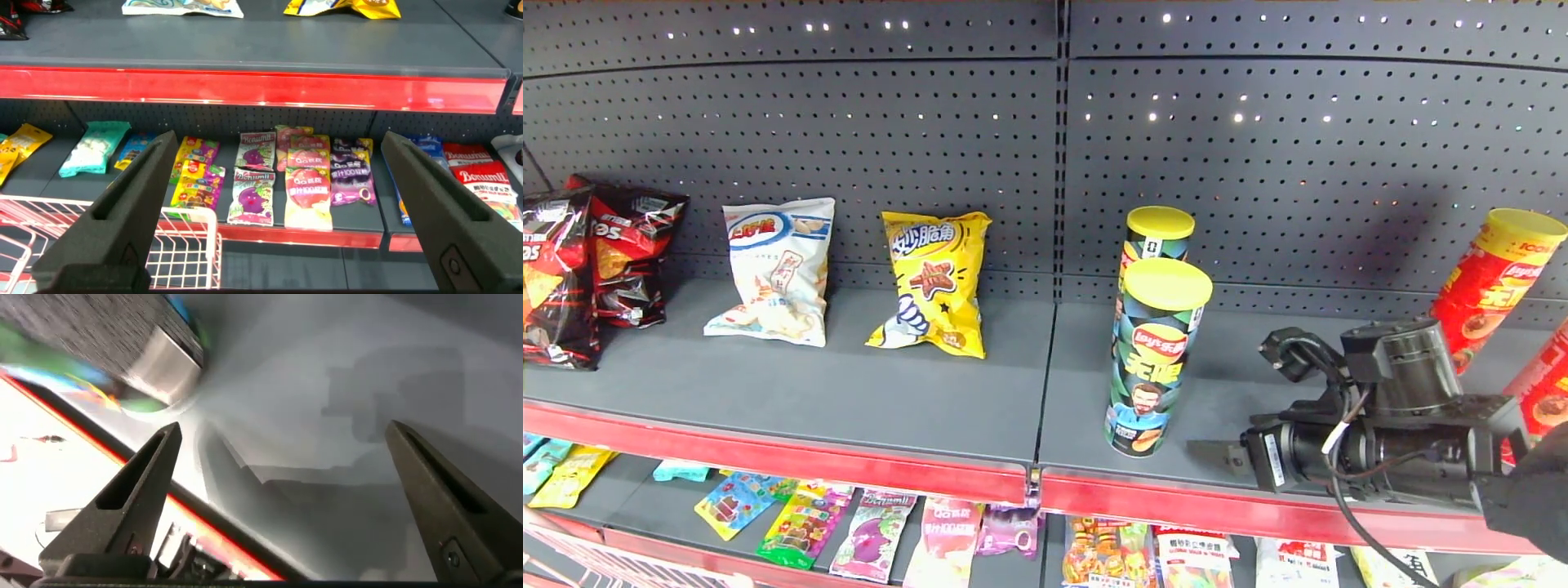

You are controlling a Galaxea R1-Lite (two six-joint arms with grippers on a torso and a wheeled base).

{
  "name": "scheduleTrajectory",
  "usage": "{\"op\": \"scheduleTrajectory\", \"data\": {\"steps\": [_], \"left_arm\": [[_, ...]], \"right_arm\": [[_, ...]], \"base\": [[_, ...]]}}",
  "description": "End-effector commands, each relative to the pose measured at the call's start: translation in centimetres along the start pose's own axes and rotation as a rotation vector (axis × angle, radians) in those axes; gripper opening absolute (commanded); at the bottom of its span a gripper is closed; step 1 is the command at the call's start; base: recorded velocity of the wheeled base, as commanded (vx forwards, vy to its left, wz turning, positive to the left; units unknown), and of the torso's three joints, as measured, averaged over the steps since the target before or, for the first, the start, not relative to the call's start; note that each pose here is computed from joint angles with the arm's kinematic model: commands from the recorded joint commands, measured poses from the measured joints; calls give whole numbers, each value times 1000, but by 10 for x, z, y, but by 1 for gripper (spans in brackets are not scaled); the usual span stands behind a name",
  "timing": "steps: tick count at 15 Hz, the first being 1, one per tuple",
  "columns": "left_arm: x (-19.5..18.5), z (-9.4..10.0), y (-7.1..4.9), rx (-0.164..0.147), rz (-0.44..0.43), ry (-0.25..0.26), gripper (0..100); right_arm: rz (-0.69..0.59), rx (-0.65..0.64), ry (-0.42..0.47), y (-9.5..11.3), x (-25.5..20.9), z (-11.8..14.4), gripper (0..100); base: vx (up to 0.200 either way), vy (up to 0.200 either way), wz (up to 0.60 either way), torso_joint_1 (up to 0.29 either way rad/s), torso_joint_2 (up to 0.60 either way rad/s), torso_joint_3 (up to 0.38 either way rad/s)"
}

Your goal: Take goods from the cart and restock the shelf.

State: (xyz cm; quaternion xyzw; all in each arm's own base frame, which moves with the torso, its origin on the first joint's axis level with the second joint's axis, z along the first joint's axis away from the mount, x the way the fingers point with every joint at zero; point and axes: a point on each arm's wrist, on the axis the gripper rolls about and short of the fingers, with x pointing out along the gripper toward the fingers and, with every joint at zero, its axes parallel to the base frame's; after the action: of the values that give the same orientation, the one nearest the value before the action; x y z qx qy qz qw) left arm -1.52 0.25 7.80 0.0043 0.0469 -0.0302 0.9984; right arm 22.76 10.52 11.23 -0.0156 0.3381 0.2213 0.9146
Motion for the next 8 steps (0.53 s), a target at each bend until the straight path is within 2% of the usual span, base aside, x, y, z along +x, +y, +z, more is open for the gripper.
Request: {"op": "scheduleTrajectory", "data": {"steps": [1,5,7,8], "left_arm": [[0,0,0,0,1,1,100],[0,0,0,0,1,1,100],[0,0,0,0,1,1,100],[0,0,0,0,1,1,100]], "right_arm": [[-8,1,-89,-1,-28,3,100],[-13,-25,-243,3,-72,9,100],[-44,-72,-361,6,-99,18,100],[-52,-81,-383,7,-104,19,100]], "base": [[0,0,0,0,0,0],[0,0,0,0,0,0],[0,0,0,0,0,0],[0,0,0,0,0,0]]}}
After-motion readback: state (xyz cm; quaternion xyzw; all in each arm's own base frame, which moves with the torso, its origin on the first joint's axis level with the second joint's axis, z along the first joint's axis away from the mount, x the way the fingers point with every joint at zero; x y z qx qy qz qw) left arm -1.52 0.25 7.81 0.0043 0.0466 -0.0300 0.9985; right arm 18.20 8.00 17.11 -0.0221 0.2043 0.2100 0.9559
